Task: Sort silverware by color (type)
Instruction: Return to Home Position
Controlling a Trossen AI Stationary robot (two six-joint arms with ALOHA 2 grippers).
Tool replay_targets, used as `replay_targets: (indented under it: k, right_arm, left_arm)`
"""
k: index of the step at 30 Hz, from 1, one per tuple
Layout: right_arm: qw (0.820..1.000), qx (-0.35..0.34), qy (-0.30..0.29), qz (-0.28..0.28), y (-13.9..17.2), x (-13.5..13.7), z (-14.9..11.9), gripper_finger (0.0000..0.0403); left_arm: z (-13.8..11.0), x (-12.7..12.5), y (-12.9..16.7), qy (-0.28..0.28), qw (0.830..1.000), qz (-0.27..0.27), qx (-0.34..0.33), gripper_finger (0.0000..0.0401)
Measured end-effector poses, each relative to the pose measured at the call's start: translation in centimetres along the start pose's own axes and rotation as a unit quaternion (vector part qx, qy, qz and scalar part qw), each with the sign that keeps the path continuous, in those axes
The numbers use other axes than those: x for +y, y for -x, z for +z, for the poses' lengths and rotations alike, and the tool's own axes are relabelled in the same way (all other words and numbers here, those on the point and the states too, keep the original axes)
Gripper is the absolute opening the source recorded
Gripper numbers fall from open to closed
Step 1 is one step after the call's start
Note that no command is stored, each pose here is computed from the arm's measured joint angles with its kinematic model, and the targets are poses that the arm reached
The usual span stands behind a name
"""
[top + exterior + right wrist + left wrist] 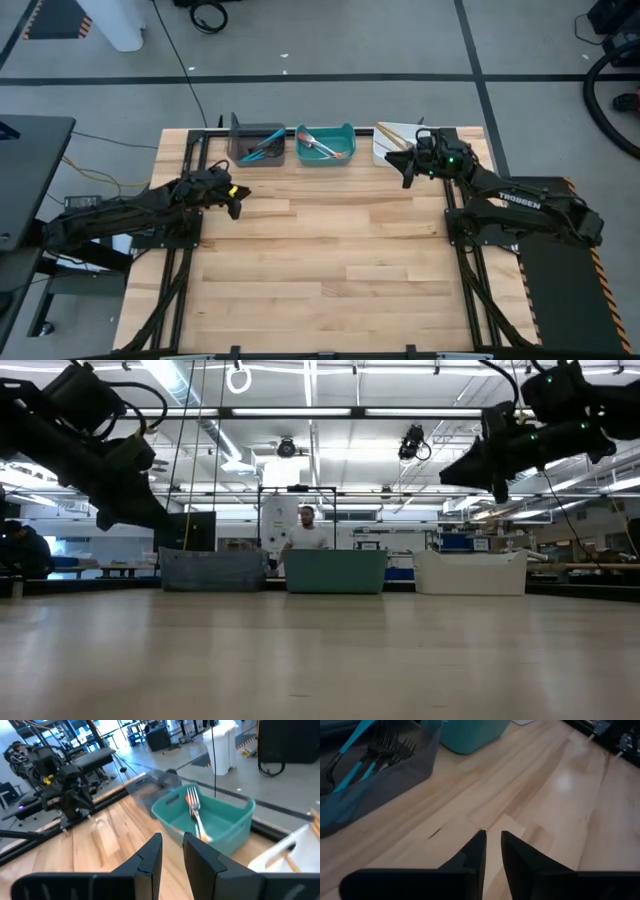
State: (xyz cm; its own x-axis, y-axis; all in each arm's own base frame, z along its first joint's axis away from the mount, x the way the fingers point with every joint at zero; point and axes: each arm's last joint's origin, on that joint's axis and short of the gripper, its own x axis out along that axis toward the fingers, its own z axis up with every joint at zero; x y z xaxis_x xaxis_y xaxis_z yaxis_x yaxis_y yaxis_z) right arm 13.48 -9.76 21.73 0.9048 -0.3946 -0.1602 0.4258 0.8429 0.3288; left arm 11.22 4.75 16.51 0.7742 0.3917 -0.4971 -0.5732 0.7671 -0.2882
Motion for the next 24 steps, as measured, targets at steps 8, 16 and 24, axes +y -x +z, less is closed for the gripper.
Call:
replay_targets:
  k: [8, 16, 24]
  right_arm:
    - [0.999, -0.013, -0.031, 0.009, 0.5, -1.1, -4.1, 0.0085]
    - [0.999, -0.011, -0.044, 0.018, 1.2, -1.7, -6.8, 0.0085]
    - [0.999, 0.010, -0.023, 0.025, 1.2, -1.7, -7.3, 0.0085]
  left_arm:
    - [-1.5, 0.6, -0.5, -0.002, 1.000, 0.009, 0.023, 0.0030]
    - [-1.7, 0.7, -0.6, -0.008, 0.999, 0.012, 0.029, 0.0010]
    - [-2.1, 0.8, -0.6, -0.016, 0.999, 0.018, 0.047, 0.0010]
